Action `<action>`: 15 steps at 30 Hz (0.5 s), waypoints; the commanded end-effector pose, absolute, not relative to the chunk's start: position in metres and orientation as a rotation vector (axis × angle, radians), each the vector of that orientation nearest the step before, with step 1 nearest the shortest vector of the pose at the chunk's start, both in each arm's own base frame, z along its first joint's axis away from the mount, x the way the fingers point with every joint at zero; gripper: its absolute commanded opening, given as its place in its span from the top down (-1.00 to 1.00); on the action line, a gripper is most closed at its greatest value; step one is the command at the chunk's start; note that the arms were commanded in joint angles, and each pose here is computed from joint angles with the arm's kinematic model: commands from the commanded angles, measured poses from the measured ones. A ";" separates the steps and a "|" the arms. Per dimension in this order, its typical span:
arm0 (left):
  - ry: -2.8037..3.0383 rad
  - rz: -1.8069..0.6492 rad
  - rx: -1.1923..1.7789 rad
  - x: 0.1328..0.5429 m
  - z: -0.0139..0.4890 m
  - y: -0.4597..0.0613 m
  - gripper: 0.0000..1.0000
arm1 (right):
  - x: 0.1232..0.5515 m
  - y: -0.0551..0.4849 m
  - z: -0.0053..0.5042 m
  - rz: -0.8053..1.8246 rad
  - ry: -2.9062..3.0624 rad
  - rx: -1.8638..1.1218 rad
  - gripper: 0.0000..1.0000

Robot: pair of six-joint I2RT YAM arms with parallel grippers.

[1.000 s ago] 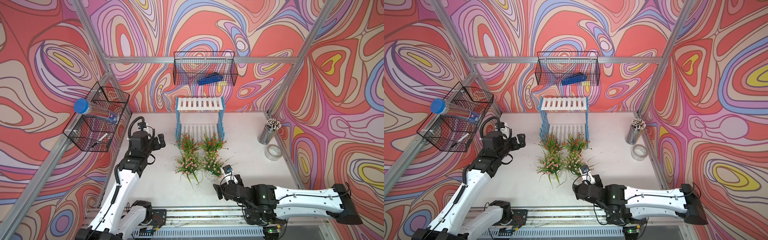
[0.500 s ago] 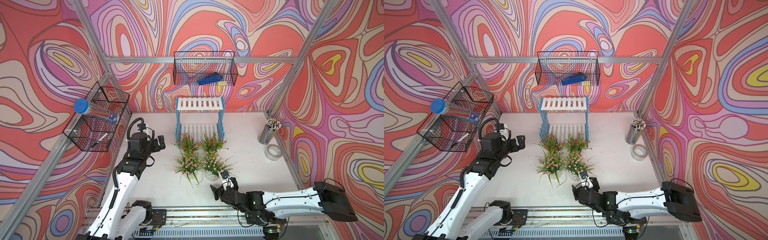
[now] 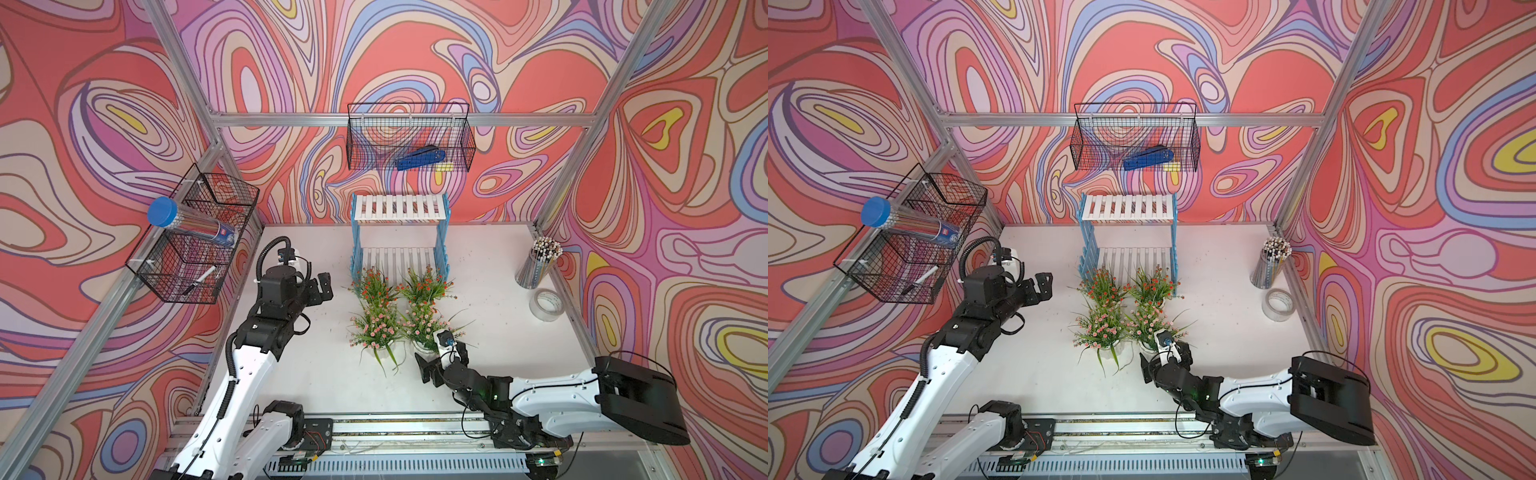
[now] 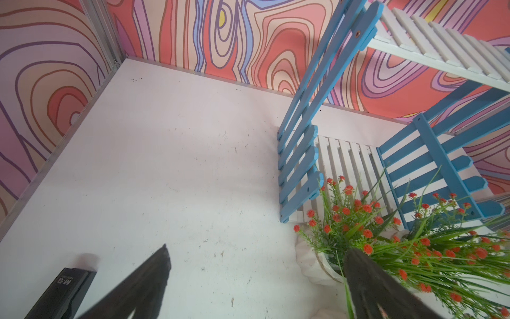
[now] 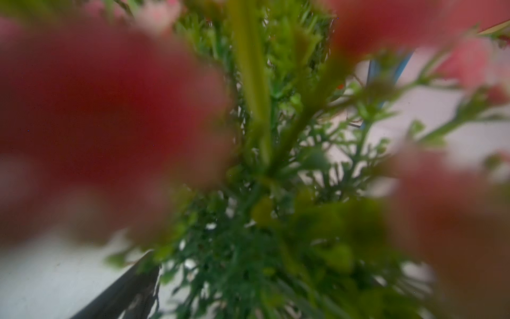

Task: Place the baby's breath potted plants on the rack by color
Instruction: Pick up the baby's breath potted plant from the center of the board.

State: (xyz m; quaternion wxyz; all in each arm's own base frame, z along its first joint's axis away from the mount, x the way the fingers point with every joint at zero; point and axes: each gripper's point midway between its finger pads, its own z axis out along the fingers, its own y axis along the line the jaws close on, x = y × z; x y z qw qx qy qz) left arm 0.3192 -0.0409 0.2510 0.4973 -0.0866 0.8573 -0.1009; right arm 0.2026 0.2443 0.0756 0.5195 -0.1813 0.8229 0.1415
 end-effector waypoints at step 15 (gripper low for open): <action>2.073 -0.220 -0.230 0.318 0.260 -0.038 -0.99 | 0.238 0.269 0.069 0.348 1.957 -0.441 -0.97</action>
